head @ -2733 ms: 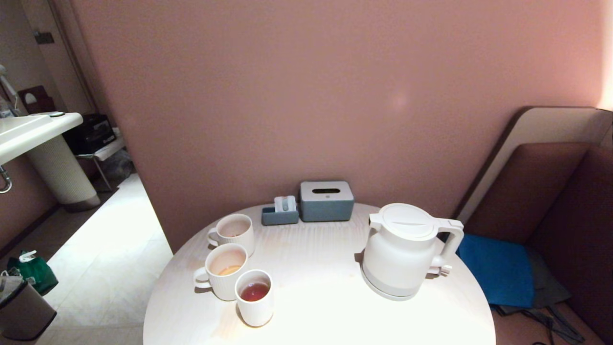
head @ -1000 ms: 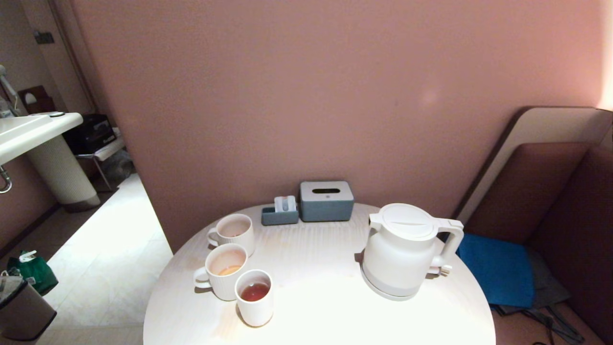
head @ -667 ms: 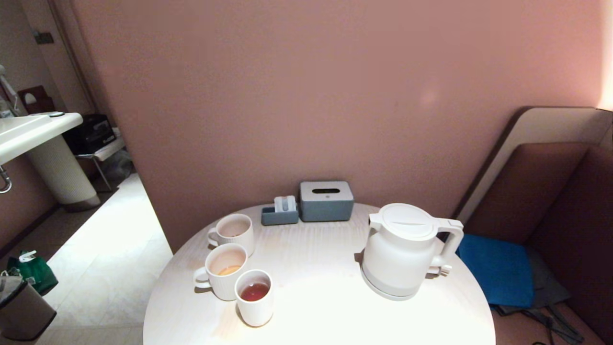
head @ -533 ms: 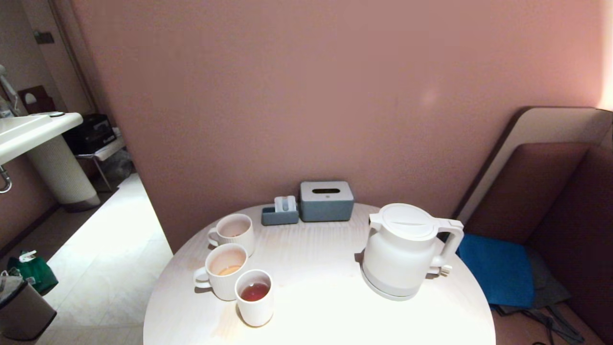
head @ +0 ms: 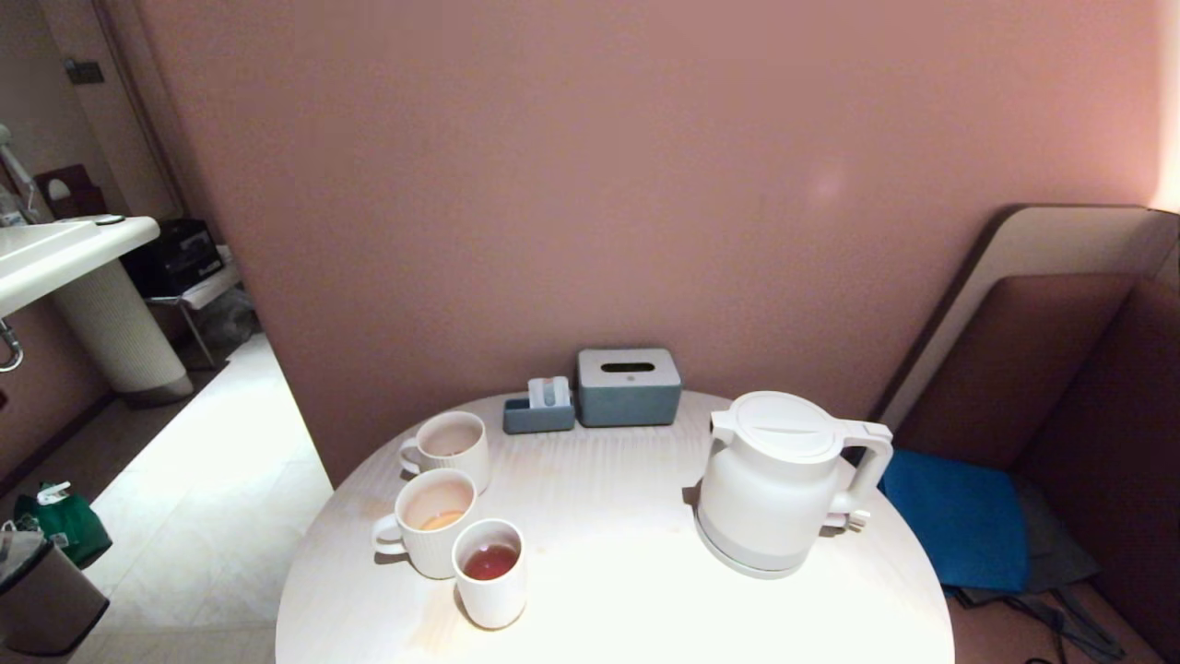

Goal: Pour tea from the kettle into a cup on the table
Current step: Pick up the cup

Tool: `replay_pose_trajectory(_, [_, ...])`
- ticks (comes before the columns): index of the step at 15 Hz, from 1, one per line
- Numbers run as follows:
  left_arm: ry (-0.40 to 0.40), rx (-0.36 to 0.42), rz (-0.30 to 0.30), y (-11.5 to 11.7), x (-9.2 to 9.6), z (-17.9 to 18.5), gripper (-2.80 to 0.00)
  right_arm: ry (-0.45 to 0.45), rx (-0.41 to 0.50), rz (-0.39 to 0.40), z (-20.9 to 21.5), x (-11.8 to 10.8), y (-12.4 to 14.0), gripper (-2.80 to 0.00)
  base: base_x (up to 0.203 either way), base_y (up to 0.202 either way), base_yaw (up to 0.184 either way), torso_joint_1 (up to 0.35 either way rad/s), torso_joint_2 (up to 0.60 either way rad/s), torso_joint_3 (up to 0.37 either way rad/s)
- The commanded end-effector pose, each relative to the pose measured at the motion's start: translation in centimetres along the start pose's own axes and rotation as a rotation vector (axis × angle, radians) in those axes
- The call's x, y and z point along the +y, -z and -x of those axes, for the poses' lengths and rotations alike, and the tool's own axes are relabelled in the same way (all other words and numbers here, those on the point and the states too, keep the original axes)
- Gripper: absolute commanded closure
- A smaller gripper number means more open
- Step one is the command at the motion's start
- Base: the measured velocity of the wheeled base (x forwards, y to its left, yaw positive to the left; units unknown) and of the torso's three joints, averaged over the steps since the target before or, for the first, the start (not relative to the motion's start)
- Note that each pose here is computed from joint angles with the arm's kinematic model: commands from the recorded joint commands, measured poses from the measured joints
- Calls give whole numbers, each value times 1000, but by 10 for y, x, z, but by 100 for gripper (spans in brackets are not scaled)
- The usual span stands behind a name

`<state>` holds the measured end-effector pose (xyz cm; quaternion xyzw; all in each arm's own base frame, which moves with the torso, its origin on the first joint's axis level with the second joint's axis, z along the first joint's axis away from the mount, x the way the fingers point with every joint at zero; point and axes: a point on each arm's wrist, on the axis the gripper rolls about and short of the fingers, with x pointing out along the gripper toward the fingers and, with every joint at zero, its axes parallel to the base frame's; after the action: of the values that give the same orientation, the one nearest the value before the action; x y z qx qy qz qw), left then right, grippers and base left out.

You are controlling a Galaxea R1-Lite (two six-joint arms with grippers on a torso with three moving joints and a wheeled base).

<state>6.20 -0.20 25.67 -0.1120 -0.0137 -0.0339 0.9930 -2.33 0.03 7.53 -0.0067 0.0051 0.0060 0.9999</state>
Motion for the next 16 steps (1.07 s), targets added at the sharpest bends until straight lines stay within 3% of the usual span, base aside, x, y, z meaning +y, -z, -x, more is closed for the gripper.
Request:
replay_pose_trajectory(1, [-32, 97, 33, -6, 1, -47, 0, 0, 1, 0, 0, 0, 0, 0, 0, 0, 0, 0, 0, 0])
replay_pose_trajectory(4, [-41, 103, 4, -17, -4, -72, 0, 0, 1, 0, 0, 0, 0, 0, 0, 0, 0, 0, 0, 0])
replay_pose_trajectory(6, [-18, 127, -63, -15, -10, -79, 0, 0, 2, 0, 0, 0, 0, 0, 0, 0, 0, 0, 0, 0])
replay_pose_trajectory(10, [-29, 170, -94, -4, -21, -91, 0, 0, 2, 0, 0, 0, 0, 0, 0, 0, 0, 0, 0, 0])
replay_pose_trajectory(14, [17, 199, -141, 28, -39, -106, 0, 0, 2, 0, 0, 0, 0, 0, 0, 0, 0, 0, 0, 0])
replay_pose_trajectory(16, [6, 169, -186, 51, -47, -115, 0, 0, 1, 0, 0, 0, 0, 0, 0, 0, 0, 0, 0, 0])
